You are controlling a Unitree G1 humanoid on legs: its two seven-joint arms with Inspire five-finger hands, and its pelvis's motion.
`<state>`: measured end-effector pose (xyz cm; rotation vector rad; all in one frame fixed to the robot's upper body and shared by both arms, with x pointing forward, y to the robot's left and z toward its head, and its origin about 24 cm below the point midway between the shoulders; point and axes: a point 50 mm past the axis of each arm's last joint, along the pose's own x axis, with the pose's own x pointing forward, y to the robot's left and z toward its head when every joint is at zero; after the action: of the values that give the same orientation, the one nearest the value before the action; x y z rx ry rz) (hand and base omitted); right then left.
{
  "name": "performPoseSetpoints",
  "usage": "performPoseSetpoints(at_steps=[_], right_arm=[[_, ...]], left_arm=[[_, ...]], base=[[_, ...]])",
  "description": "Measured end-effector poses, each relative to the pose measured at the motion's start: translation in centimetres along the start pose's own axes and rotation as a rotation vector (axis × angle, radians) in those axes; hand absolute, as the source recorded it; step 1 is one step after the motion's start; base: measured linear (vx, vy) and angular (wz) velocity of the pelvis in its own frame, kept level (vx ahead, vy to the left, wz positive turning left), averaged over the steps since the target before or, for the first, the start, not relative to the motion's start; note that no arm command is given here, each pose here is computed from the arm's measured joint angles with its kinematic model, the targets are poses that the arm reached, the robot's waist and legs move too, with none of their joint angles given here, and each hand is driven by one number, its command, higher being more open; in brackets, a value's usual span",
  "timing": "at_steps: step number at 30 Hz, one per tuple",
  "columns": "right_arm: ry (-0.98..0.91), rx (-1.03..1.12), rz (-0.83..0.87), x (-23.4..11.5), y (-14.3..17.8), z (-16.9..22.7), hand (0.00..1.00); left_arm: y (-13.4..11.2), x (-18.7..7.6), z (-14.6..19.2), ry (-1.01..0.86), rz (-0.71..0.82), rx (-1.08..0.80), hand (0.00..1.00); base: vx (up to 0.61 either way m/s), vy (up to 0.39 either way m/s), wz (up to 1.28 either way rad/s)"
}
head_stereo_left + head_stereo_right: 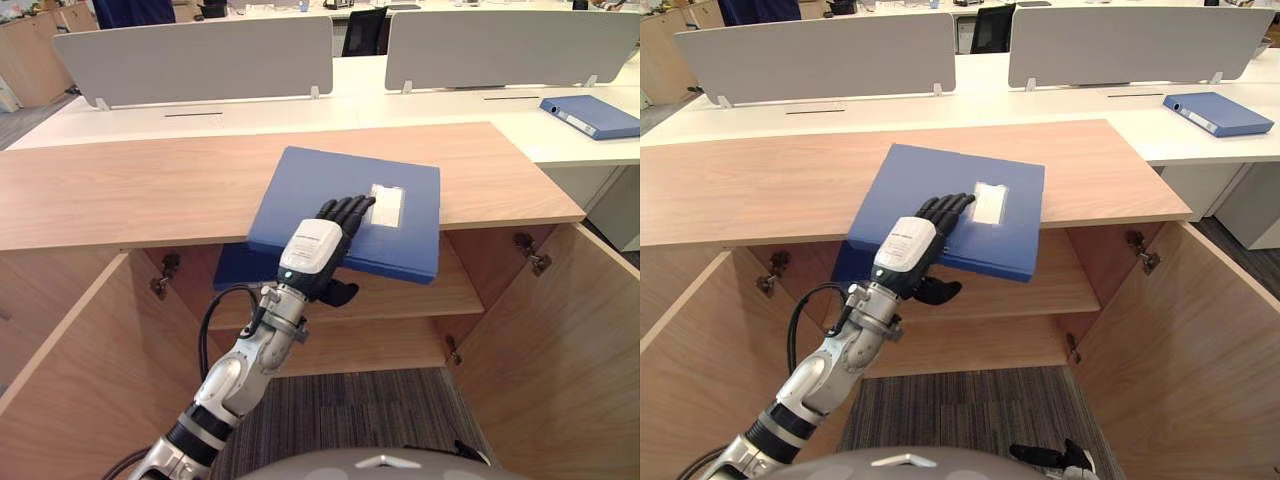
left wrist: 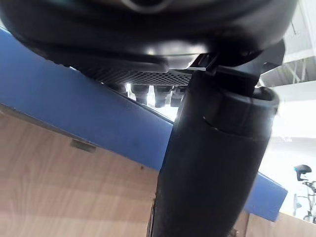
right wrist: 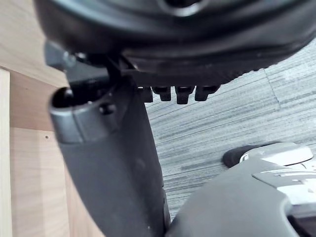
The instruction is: Walk over to the cabinet, pick up the folder, carry it to the office cabinet, place the folder inside the office cabinet, then close the office cabinet door
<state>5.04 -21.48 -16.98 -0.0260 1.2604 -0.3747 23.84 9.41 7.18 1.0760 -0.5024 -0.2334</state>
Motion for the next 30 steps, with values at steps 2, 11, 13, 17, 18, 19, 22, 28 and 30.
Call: performPoseSetpoints(at_steps=[2, 11, 13, 17, 18, 19, 22, 28, 30], right_arm=[[0.0, 0.0, 0.0, 0.0, 0.0, 0.0, 1.0], [-0.001, 0.001, 0.001, 0.0, 0.0, 0.0, 1.0], [-0.001, 0.001, 0.001, 0.0, 0.0, 0.0, 1.0], [-0.001, 0.001, 0.001, 0.0, -0.1, 0.1, 1.0], [-0.002, 0.002, 0.001, 0.0, -0.1, 0.1, 1.0], [-0.002, 0.002, 0.001, 0.0, -0.1, 0.1, 1.0], [-0.002, 0.002, 0.0, 0.0, -0.2, 0.1, 1.0], [-0.007, 0.002, -0.002, 0.1, -0.2, 0.3, 1.0], [-0.009, 0.004, -0.002, 0.1, -0.2, 0.3, 1.0]], left_arm=[[0.0, 0.0, 0.0, 0.015, 0.014, -0.003, 1.0], [0.3, 0.2, -0.1, 0.029, 0.052, -0.005, 0.0], [0.3, 0.2, -0.1, 0.03, 0.06, 0.009, 0.0], [0.8, 0.4, -0.3, 0.032, 0.107, 0.03, 0.0], [1.1, 0.5, -0.4, 0.035, 0.126, 0.034, 0.0], [1.3, 0.6, -0.4, 0.033, 0.142, 0.038, 0.0], [1.9, 1.2, -0.2, 0.005, 0.183, 0.055, 0.0], [2.8, 1.5, -0.4, 0.026, 0.235, 0.033, 0.0], [2.9, 1.4, -0.5, 0.036, 0.239, 0.013, 0.0]], base=[[0.0, 0.0, 0.0], [0.0, -0.001, 0.0], [0.0, 0.0, 0.0], [0.0, 0.0, 0.0], [0.0, 0.0, 0.0], [0.0, 0.0, 0.0], [0.0, 0.0, 0.0], [0.0, 0.0, 0.0], [0.0, 0.0, -0.03]])
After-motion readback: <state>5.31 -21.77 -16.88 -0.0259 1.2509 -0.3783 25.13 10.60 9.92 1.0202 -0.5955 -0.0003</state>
